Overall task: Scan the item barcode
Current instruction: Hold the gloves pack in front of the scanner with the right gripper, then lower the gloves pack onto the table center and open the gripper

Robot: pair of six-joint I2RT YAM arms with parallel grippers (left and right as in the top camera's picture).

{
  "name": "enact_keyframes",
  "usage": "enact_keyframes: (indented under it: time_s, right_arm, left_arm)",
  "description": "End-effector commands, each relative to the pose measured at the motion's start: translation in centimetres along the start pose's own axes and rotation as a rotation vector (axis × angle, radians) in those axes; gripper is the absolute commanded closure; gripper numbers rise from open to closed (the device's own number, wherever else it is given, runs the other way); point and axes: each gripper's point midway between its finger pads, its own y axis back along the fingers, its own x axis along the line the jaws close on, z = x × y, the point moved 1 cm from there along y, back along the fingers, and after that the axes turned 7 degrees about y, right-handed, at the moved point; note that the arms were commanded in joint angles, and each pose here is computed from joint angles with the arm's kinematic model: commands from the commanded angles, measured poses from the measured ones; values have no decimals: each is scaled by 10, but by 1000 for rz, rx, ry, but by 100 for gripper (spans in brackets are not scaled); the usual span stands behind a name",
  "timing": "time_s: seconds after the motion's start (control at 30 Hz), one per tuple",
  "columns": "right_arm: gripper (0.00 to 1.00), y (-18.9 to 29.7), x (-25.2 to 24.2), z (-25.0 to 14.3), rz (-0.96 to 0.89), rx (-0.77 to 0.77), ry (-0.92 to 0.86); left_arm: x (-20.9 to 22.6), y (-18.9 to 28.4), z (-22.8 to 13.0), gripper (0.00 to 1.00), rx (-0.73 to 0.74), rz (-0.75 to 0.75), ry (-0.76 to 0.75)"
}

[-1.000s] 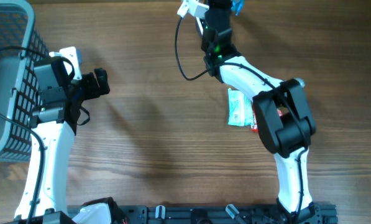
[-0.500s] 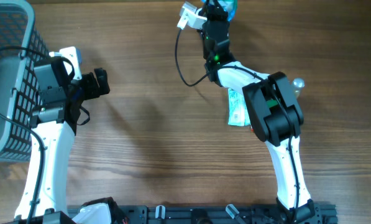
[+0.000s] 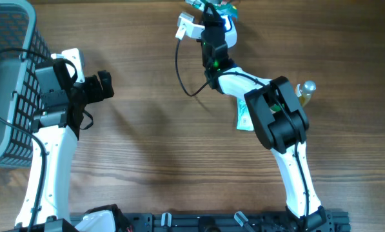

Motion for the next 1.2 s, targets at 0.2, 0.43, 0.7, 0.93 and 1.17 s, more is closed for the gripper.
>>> enact_keyframes:
  time_s: [0.2,0.43,0.7,0.93,1.17]
  right_arm:
    - [96,17,34,25,106,43,-68]
    - [96,26,51,23,179,109,-125]
    - [96,68,-79,29,273,56,-443]
    - [96,211,-46,61,1136,106,-1038]
    - [96,278,34,25,1419,477,-1009]
  left_arm:
    - [0,0,3,0,-7,-2,-5]
    - [0,0,3,0,-7,-2,-5]
    - [0,0,3,0,-7,-2,-5]
    - [0,0,3,0,-7,-2,-5]
    - [0,0,3,0,-7,-2,-5]
